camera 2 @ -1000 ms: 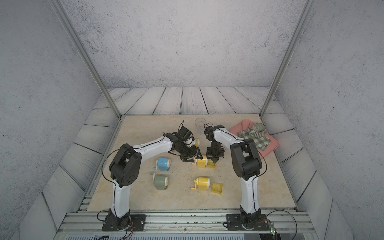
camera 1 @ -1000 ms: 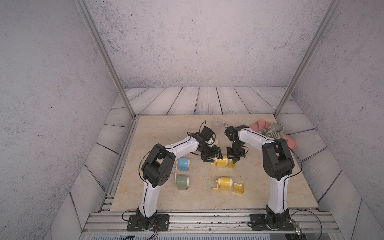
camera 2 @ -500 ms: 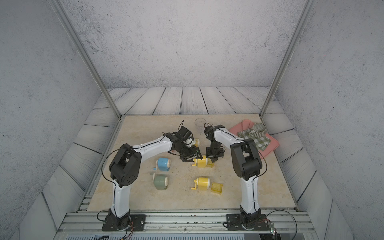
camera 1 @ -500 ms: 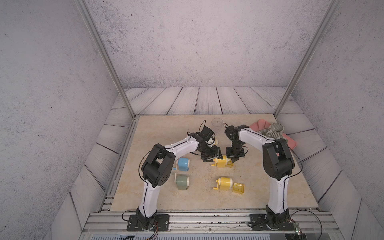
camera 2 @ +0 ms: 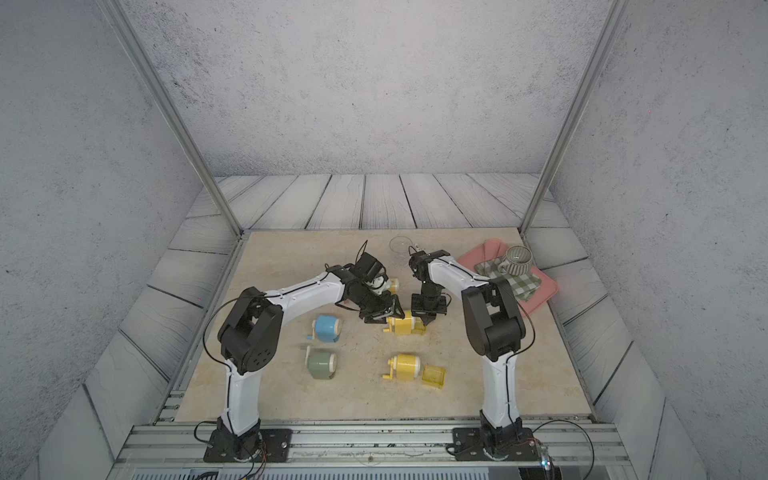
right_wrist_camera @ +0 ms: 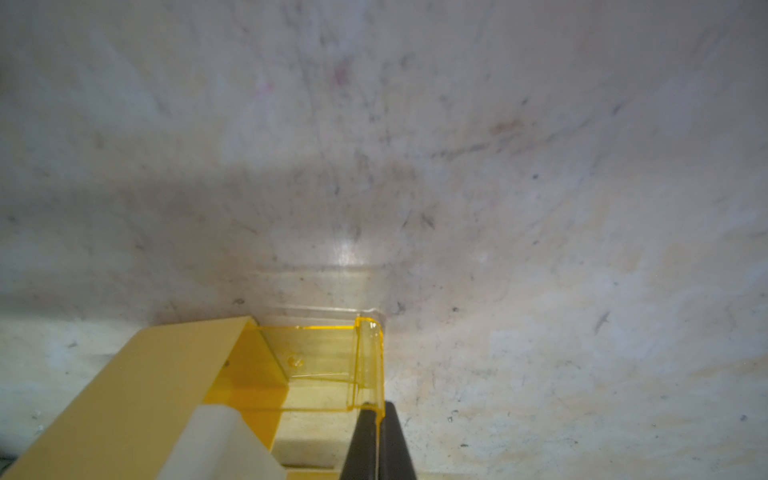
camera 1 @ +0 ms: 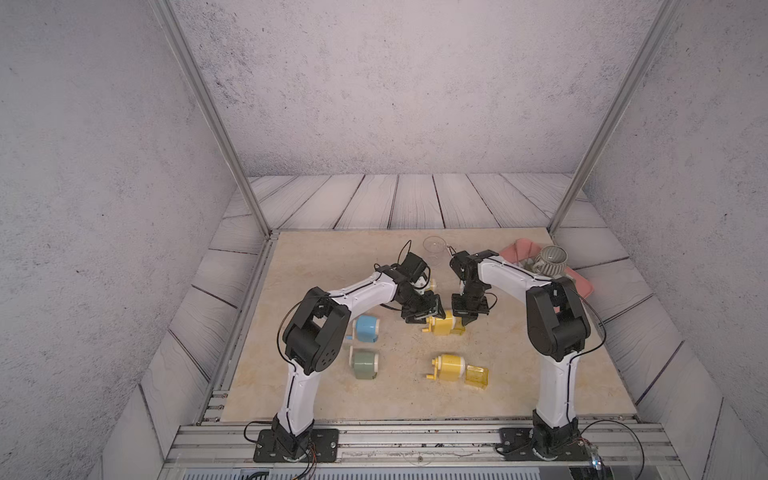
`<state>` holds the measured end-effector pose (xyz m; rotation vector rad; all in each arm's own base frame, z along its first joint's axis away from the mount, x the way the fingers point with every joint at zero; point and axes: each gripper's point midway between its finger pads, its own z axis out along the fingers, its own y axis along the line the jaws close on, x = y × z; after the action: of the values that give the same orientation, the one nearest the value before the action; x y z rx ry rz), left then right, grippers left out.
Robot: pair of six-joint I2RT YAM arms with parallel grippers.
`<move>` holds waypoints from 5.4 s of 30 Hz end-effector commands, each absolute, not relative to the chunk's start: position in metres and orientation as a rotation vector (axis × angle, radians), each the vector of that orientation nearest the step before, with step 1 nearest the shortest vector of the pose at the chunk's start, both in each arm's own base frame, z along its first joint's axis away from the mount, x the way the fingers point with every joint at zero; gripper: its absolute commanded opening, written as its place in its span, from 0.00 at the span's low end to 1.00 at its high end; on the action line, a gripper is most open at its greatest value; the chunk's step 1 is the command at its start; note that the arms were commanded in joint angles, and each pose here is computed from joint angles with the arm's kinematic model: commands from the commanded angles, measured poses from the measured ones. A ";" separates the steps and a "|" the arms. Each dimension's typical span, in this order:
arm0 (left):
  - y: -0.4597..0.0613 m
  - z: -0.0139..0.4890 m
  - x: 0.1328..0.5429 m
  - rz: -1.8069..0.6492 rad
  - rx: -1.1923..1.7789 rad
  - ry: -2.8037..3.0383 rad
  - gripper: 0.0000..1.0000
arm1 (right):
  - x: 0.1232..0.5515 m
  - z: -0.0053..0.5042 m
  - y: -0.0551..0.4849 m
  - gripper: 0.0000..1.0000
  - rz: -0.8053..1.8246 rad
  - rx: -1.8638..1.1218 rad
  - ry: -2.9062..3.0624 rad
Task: Put the tray back into the pencil sharpener
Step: Close the container of the pencil sharpener.
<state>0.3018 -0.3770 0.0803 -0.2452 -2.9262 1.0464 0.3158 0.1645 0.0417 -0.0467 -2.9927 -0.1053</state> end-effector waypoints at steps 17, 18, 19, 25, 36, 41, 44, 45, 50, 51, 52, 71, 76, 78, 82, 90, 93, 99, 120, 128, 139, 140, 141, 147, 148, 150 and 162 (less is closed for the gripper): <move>-0.366 0.059 0.300 0.917 -0.181 -2.931 0.68 | 0.300 0.047 0.181 0.00 -0.239 0.020 -2.963; -0.366 0.058 0.300 0.916 -0.179 -2.930 0.68 | 0.300 0.047 0.183 0.00 -0.251 0.014 -2.961; -0.365 0.058 0.300 0.916 -0.181 -2.931 0.68 | 0.301 0.047 0.183 0.00 -0.255 0.005 -2.961; -0.363 0.057 0.296 0.915 -0.176 -2.927 0.66 | 0.301 0.050 0.186 0.00 -0.278 -0.016 -2.961; -0.360 0.058 0.296 0.916 -0.172 -2.931 0.65 | 0.304 0.061 0.187 0.13 -0.295 -0.027 -2.982; -0.359 0.058 0.296 0.913 -0.171 -2.934 0.65 | 0.305 0.070 0.185 0.24 -0.292 -0.033 -2.999; -0.358 0.059 0.296 0.911 -0.167 -2.936 0.65 | 0.308 0.079 0.181 0.27 -0.292 -0.040 -3.021; -0.357 0.059 0.295 0.912 -0.167 -2.936 0.65 | 0.309 0.083 0.180 0.27 -0.295 -0.047 -3.029; -0.356 0.060 0.295 0.913 -0.169 -2.937 0.65 | 0.311 0.110 0.167 0.29 -0.333 -0.091 -3.075; -0.356 0.060 0.294 0.913 -0.169 -2.938 0.65 | 0.311 0.113 0.164 0.29 -0.342 -0.110 -3.080; -0.355 0.060 0.294 0.912 -0.170 -2.937 0.65 | 0.311 0.116 0.159 0.29 -0.365 -0.142 -3.087; -0.351 0.058 0.295 0.913 -0.163 -2.930 0.65 | 0.312 0.043 0.168 0.01 -0.755 -0.551 -2.808; -0.351 0.058 0.295 0.915 -0.163 -2.929 0.65 | 0.313 0.038 0.171 0.00 -0.773 -0.559 -2.794; -0.351 0.057 0.295 0.916 -0.163 -2.927 0.65 | 0.313 0.037 0.173 0.00 -0.785 -0.556 -2.792; -0.352 0.057 0.295 0.918 -0.159 -2.926 0.64 | 0.312 0.035 0.177 0.00 -0.804 -0.545 -2.777; -0.352 0.056 0.295 0.918 -0.152 -2.925 0.64 | 0.311 0.034 0.187 0.00 -0.899 -0.533 -2.745; -0.352 0.055 0.296 0.917 -0.150 -2.923 0.64 | 0.311 0.034 0.190 0.00 -0.923 -0.533 -2.737; -0.353 0.053 0.296 0.912 -0.143 -2.922 0.64 | 0.313 0.036 0.195 0.00 -0.968 -0.526 -2.724; -0.356 0.051 0.299 0.913 -0.140 -2.915 0.63 | 0.313 0.032 0.204 0.00 -1.042 -0.531 -2.668; -0.357 0.051 0.300 0.918 -0.140 -2.911 0.62 | 0.311 0.032 0.207 0.00 -1.063 -0.539 -2.649; -0.356 0.062 0.304 0.939 -0.142 -2.931 0.65 | 0.329 0.085 0.175 0.09 -0.810 -0.444 -2.926; -0.356 0.062 0.305 0.941 -0.141 -2.932 0.65 | 0.330 0.089 0.173 0.11 -0.802 -0.439 -2.939; -0.355 0.063 0.305 0.943 -0.139 -2.933 0.66 | 0.330 0.092 0.172 0.12 -0.794 -0.434 -2.948; -0.356 0.071 0.307 0.961 -0.149 -2.949 0.70 | 0.326 0.103 0.167 0.12 -0.772 -0.431 -2.978; -0.356 0.073 0.308 0.965 -0.150 -2.952 0.71 | 0.326 0.104 0.166 0.12 -0.773 -0.429 -2.982; -0.357 0.079 0.309 0.981 -0.156 -2.964 0.73 | 0.323 0.106 0.165 0.12 -0.766 -0.424 -2.988; -0.354 0.127 0.317 1.090 -0.189 -3.048 0.84 | 0.310 0.120 0.154 0.16 -0.727 -0.402 -3.031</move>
<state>0.3132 -0.3609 0.1056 -0.1821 -3.0010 1.0638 0.3201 0.1628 0.1156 -0.4211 -3.0108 -0.7830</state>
